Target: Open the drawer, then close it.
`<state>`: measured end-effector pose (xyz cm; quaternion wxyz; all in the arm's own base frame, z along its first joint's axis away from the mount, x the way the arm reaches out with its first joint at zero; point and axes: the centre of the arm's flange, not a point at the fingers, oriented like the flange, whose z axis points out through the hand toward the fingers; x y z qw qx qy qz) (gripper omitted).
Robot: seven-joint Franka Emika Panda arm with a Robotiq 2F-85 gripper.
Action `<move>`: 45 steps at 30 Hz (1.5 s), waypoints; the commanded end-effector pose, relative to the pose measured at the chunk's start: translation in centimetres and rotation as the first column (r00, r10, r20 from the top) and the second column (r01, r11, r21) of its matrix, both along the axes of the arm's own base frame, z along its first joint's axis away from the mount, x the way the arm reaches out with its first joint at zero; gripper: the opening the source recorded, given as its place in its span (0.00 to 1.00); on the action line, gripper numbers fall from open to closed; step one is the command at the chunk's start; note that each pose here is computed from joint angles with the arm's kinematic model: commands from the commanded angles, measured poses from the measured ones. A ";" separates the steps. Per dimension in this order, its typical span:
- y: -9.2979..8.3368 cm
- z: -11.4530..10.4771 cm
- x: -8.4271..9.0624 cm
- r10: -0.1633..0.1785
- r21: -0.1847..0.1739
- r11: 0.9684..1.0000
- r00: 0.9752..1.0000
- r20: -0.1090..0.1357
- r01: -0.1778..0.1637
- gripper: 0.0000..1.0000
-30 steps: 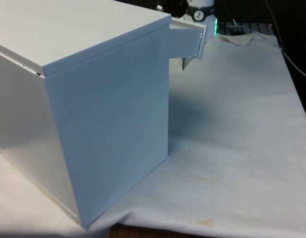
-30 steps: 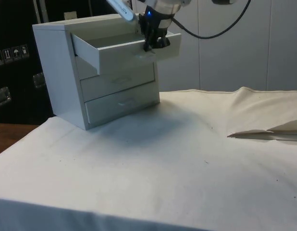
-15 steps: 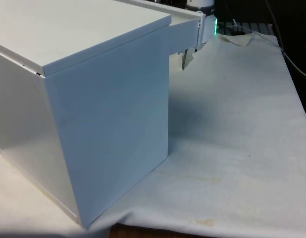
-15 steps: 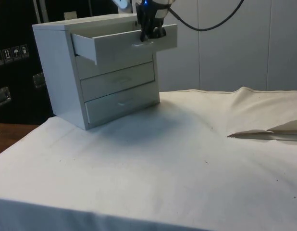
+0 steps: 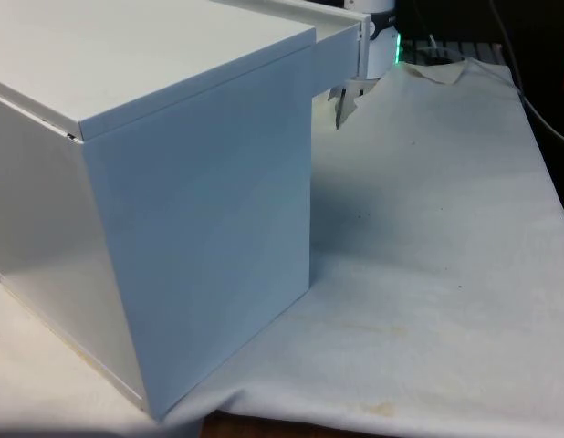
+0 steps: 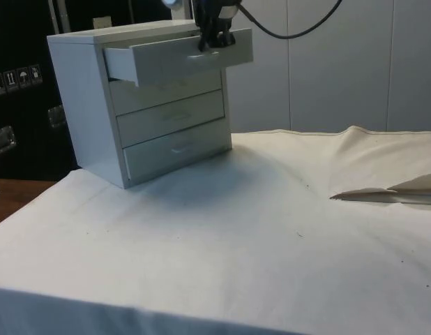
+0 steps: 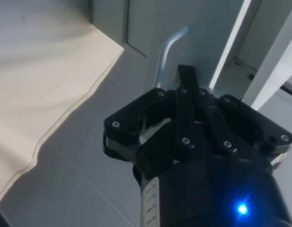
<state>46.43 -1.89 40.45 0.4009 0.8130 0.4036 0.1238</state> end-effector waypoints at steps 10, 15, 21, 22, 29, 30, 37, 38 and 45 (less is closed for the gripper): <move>-0.6 0.4 1.6 -0.006 -0.019 1.000 1.000 0.017 0.006 0.00; -0.8 0.5 2.3 -0.012 -0.024 1.000 1.000 0.021 0.012 0.00; -1.1 0.5 3.1 -0.019 -0.030 0.999 0.999 0.025 0.020 0.00; -1.3 0.6 3.4 -0.022 -0.031 0.999 0.999 0.027 0.023 0.00; -1.7 0.4 4.1 -0.034 -0.033 0.999 0.999 0.032 0.035 0.00; -1.7 0.3 4.1 -0.035 -0.033 0.999 0.999 0.032 0.036 0.00; -2.0 0.0 4.7 -0.048 -0.031 0.998 0.998 0.036 0.049 0.00; -2.1 0.0 4.8 -0.050 -0.032 0.998 0.998 0.037 0.051 0.00; -2.6 -0.2 5.8 -0.066 -0.033 0.997 0.997 0.043 0.068 0.00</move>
